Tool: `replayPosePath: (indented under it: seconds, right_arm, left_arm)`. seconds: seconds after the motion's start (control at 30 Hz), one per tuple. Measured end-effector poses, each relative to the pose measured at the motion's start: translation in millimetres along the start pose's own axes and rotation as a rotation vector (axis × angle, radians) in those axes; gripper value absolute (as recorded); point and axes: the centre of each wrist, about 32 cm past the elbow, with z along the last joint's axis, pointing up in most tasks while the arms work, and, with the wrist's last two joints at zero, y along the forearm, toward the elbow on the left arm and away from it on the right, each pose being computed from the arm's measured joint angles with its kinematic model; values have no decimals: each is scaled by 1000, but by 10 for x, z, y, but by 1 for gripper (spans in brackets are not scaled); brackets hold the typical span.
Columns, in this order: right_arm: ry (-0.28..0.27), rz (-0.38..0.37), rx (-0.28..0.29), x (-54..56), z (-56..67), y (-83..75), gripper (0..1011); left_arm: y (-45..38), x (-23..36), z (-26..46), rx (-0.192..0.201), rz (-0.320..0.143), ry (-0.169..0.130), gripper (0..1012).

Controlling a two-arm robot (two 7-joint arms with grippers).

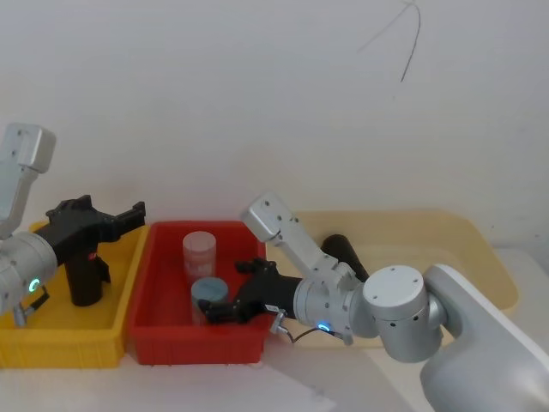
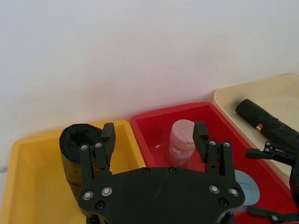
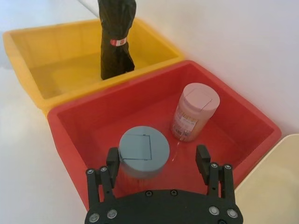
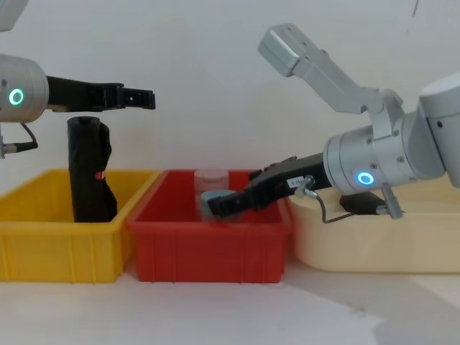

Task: Pick up the garbage bag with the one hand and transfer it to the other hand.

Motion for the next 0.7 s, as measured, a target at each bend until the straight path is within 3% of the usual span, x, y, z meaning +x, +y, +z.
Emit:
replayPosePath:
  seconds: [0.7]
  right_arm:
    - [4,9,-14,75,-8,112,1000]
  left_arm:
    - [0,0,0,0,0,0,1001]
